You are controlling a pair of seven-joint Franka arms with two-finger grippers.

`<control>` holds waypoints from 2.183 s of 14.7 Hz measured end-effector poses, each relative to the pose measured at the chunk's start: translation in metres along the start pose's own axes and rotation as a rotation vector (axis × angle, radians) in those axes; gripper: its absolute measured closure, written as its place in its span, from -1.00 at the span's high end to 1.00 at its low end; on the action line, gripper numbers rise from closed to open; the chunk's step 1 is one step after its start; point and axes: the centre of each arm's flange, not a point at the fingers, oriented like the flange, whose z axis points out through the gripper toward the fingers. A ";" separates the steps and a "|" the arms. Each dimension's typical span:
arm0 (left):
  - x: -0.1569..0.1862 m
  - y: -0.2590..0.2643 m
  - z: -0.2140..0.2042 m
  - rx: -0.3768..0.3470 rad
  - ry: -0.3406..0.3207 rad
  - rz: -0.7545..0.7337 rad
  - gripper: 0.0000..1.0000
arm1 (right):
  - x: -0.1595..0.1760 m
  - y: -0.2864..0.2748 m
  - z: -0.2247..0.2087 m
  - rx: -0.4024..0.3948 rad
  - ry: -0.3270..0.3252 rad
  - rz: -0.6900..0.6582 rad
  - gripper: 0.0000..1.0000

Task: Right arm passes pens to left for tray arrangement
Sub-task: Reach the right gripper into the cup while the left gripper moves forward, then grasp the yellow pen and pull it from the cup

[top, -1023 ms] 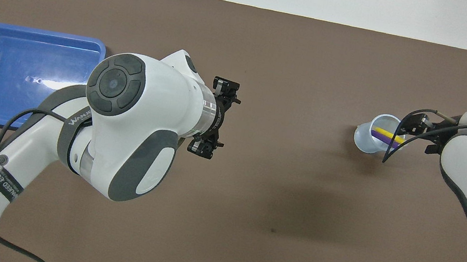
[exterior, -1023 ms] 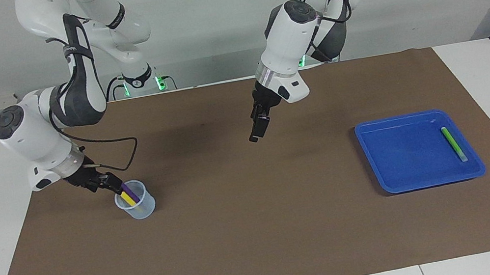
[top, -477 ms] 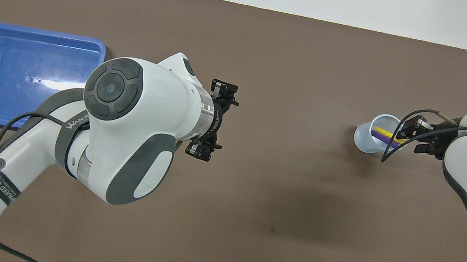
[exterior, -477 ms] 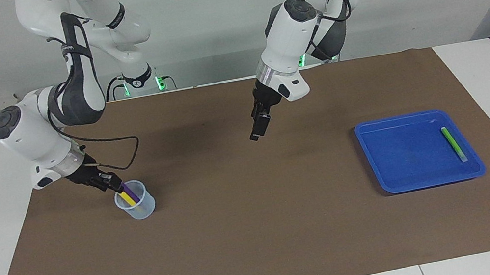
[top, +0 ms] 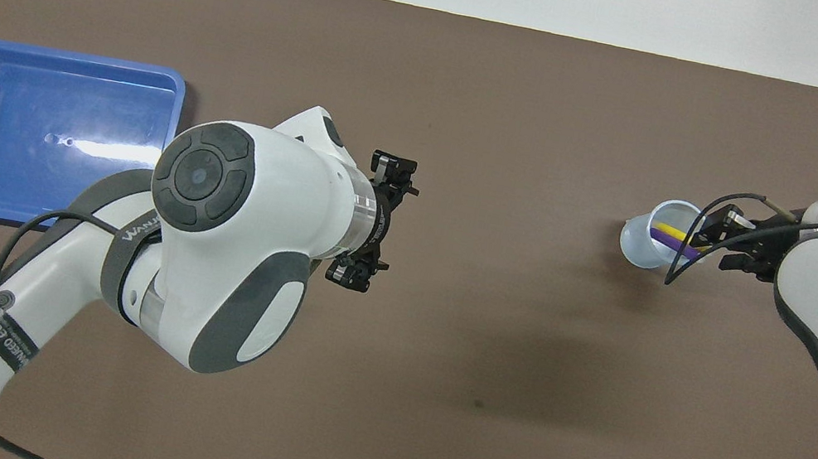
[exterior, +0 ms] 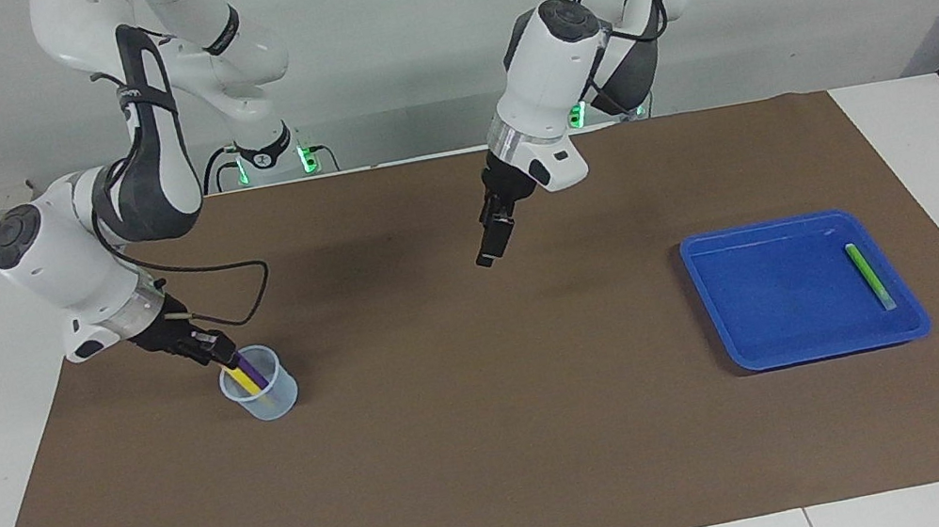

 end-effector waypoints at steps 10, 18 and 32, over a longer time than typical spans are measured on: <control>0.002 -0.002 0.003 -0.009 0.001 -0.002 1.00 | -0.001 0.000 -0.001 0.000 0.001 0.000 -0.14; 0.004 -0.002 0.004 -0.030 0.000 -0.004 1.00 | -0.001 -0.001 -0.004 0.005 0.007 -0.001 -0.46; 0.005 -0.003 0.004 -0.044 0.000 -0.005 1.00 | -0.002 -0.005 -0.021 0.007 -0.016 -0.006 -0.63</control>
